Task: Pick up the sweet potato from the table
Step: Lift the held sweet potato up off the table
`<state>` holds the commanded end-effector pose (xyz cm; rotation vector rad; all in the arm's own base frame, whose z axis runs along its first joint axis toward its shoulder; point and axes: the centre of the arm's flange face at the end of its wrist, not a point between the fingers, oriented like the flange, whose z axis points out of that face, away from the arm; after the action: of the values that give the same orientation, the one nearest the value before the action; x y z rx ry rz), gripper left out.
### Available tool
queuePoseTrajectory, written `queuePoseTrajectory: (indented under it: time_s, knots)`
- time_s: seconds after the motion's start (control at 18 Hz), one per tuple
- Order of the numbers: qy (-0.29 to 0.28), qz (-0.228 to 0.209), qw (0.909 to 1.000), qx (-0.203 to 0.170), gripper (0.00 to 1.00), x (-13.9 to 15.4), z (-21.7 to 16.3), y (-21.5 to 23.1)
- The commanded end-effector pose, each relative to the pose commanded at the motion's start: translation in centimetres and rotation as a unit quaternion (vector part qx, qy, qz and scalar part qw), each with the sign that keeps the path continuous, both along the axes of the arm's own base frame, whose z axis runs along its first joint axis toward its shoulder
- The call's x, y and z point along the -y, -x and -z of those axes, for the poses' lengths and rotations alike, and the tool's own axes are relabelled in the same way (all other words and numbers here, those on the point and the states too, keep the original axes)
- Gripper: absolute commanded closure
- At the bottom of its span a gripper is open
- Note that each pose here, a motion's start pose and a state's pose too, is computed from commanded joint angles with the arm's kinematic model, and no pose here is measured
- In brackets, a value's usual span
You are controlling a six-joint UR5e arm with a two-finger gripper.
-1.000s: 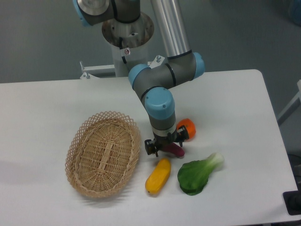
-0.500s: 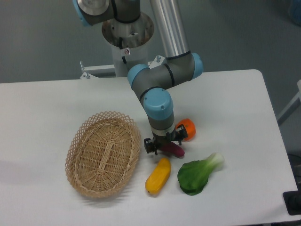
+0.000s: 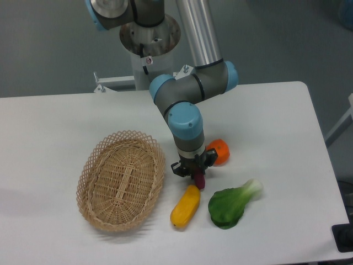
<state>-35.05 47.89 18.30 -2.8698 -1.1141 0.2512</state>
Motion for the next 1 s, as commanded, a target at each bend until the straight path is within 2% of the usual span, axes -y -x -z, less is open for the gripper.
queuePoseTrajectory:
  time_s: [0.33, 0.61, 0.83, 0.94, 1.0]
  knots:
    - [0.0, 0.026, 0.9996, -0.01, 0.76, 0.0, -1.2, 0.3]
    - [0.026, 0.112, 0.9902, -0.08, 0.76, -0.4, -7.2, 2.1]
    - [0.009, 0.182, 0.9745, -0.13, 0.75, -0.9, -13.8, 3.4]
    - [0.011, 0.229, 0.9621, -0.147, 0.75, -1.4, -15.8, 4.1]
    - [0.01, 0.261, 0.953, -0.152, 0.75, -1.5, -16.6, 4.6]
